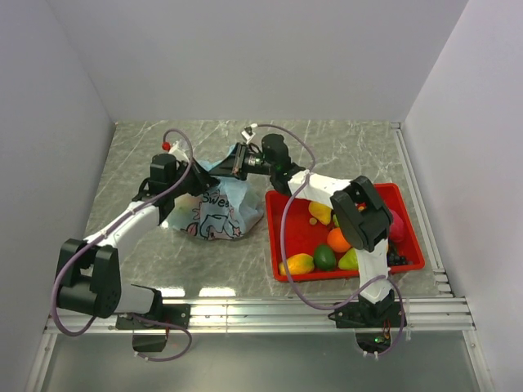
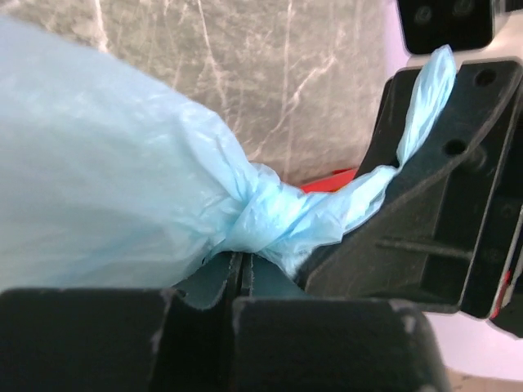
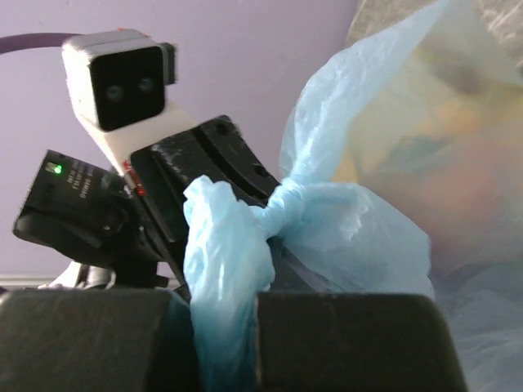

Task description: Place the fake fruits into the plastic bag and tie a complex knot

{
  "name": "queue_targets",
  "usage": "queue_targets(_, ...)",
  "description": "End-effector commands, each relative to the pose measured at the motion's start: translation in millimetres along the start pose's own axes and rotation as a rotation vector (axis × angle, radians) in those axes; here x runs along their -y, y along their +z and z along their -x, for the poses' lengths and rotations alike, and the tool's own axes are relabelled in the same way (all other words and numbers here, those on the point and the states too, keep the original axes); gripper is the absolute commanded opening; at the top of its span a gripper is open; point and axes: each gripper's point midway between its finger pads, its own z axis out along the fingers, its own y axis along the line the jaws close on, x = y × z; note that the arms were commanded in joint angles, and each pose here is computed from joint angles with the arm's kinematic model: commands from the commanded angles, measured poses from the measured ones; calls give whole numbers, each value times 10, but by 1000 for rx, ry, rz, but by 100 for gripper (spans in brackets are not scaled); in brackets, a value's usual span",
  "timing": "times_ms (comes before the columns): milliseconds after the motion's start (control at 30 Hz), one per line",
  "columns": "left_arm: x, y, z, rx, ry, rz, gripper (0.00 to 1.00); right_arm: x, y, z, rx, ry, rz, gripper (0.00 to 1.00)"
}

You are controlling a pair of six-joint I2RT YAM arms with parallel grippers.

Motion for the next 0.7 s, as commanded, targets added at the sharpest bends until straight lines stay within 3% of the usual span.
queue_targets(0, 121, 23, 27, 58, -135, -90, 0, -571, 5, -300, -81, -95, 135, 0)
queue_targets(133, 213, 52, 16, 62, -190, -184, 0, -215, -84, -375, -180, -158, 12, 16)
queue_targets(167, 227, 59, -1, 51, -197, -197, 0, -135, -159, -334, -200, -253, 4, 22)
queue_targets(200, 235, 62, -5, 47, -206, -201, 0, -148, -204, -315, -210, -301, -6, 43)
queue_targets(233, 240, 64, 2, 49, -207, -204, 0, -21, -281, -382, -252, -294, -64, 49)
queue_targets(267, 244, 67, -2, 46, -207, -207, 0, -5, -336, -335, -266, -403, -63, 54)
queue_targets(300, 243, 67, -6, 43, -207, -206, 0, -30, -405, -331, -279, -433, -61, 70)
queue_targets(400, 209, 86, -21, 37, -213, -196, 0, -149, -602, -255, -290, -524, -44, 91)
queue_targets(533, 178, 107, -50, 28, -222, -183, 0, -419, -880, 56, -249, -613, -16, 93)
queue_targets(667, 147, 126, -58, 21, -224, -165, 0, -636, -1148, 508, -156, -598, 25, 90)
